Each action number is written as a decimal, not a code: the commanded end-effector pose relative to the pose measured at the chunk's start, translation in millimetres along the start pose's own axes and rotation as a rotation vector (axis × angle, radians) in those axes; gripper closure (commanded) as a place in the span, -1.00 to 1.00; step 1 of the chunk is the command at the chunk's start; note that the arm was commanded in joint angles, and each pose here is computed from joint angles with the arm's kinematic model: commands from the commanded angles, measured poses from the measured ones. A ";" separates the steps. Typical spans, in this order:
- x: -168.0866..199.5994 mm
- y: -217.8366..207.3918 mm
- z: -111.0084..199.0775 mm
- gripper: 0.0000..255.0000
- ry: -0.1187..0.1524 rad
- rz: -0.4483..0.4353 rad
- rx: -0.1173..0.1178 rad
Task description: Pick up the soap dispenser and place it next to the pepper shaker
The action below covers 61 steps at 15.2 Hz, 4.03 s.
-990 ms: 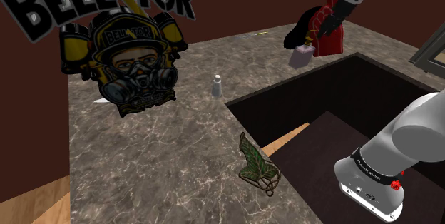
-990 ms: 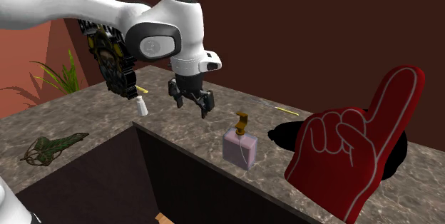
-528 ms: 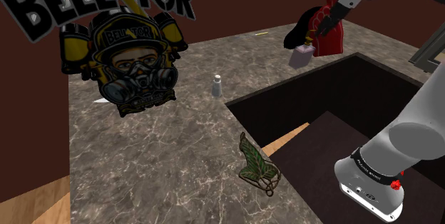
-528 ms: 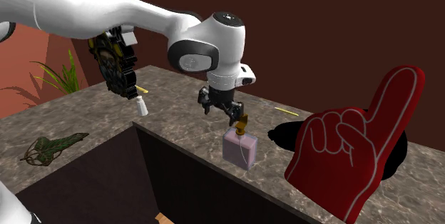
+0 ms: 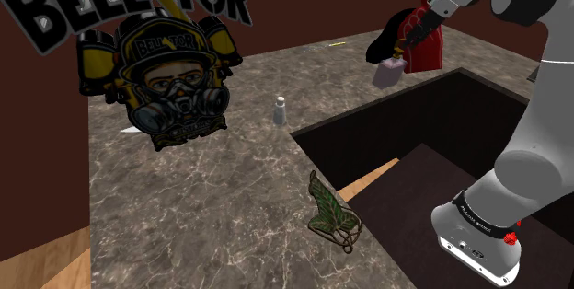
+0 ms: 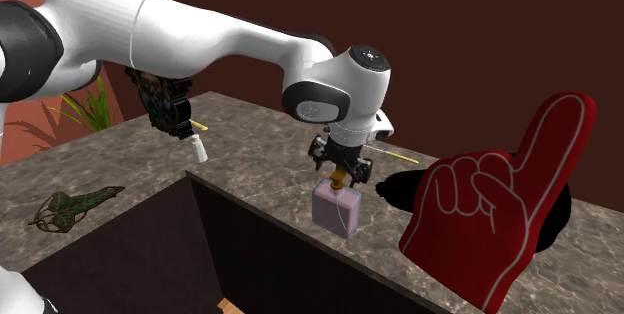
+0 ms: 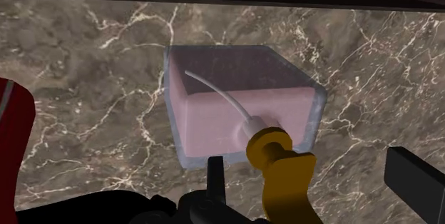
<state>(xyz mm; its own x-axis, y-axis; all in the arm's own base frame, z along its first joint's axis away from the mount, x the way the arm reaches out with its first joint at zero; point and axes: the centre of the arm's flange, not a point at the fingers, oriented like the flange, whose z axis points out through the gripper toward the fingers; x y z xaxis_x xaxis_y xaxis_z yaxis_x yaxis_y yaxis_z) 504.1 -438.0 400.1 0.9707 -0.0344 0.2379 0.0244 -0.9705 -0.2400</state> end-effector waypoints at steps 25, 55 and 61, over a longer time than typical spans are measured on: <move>4.0 -2.8 14.1 1.00 0.002 0.000 0.001; 41.7 -40.8 -135.0 1.00 0.002 0.000 0.001; 52.7 -94.1 -138.4 1.00 0.002 0.000 0.001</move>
<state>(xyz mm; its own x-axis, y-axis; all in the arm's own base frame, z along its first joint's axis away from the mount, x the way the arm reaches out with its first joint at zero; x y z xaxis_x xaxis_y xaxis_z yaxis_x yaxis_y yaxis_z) 517.9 -393.6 562.2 0.9704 -0.0344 0.2390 0.0251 -0.9701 -0.2414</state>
